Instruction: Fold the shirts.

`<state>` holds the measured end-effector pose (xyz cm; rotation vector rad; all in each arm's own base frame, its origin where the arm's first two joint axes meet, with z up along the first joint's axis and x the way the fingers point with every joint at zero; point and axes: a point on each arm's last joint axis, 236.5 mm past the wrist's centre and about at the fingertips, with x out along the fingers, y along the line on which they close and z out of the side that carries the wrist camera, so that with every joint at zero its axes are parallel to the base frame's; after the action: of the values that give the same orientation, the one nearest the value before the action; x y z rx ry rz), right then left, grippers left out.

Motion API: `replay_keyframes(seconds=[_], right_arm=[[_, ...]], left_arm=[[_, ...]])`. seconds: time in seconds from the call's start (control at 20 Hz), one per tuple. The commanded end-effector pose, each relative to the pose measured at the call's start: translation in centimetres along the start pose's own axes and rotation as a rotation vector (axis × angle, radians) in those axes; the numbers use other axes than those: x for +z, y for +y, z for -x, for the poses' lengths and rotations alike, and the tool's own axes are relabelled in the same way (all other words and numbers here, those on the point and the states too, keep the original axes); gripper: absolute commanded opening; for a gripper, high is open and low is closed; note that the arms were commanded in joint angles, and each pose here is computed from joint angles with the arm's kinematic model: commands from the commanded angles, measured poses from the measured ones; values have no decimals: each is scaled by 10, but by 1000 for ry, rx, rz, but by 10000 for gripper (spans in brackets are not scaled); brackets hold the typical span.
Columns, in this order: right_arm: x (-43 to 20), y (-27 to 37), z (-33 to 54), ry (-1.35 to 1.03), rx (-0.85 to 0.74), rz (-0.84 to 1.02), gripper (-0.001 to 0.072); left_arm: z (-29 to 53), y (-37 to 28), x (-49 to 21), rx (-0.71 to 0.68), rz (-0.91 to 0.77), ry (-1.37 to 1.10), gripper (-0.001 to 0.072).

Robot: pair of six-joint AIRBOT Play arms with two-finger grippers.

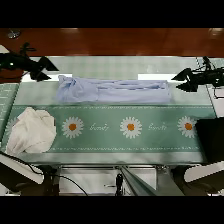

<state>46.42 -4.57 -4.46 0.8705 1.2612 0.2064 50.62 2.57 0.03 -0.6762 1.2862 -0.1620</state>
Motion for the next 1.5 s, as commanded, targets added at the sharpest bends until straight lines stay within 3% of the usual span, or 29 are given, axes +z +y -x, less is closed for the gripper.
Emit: replay_keyframes(seconds=[0.0, 0.15, 0.3, 0.5, 0.55, 0.6, 0.65, 0.7, 0.9, 1.0, 1.15, 1.45], right_arm=[[-17, -41, 10, 58, -83, -42, 624], [-24, -44, -14, 79, -67, -56, 624], [-26, -22, -42, 100, -3, -36, 624], [-39, -3, -74, 145, -6, 17, 614], [-42, 2, -77, 152, -5, 25, 494], [-44, 7, -75, 158, -1, 30, 196], [-46, 12, -69, 162, 2, 49, 22], [-48, 19, -58, 161, 0, 85, 19], [-69, 38, 10, 127, -137, 273, 19], [-93, 61, 44, 54, -138, 344, 19], [-145, 92, 85, -59, -130, 398, 19], [-223, 151, 134, -240, -51, 464, 18]], left_arm=[[66, 26, 8, 146, -32, -131, 701], [71, -38, -8, 17, -127, -233, 701], [48, -102, -48, -129, -248, -173, 701], [11, -154, -64, -174, -339, -158, 701], [2, -164, -67, -185, -351, -158, 701], [-7, -172, -74, -190, -366, -139, 693], [-15, -177, -82, -193, -383, -113, 499], [-23, -182, -91, -198, -406, -84, 33], [-53, -216, -137, -225, -527, 11, 24], [-76, -239, -169, -199, -645, 38, 24], [-119, -274, -195, -184, -665, 2, 23], [-206, -322, -339, -231, -725, 333, 23]])
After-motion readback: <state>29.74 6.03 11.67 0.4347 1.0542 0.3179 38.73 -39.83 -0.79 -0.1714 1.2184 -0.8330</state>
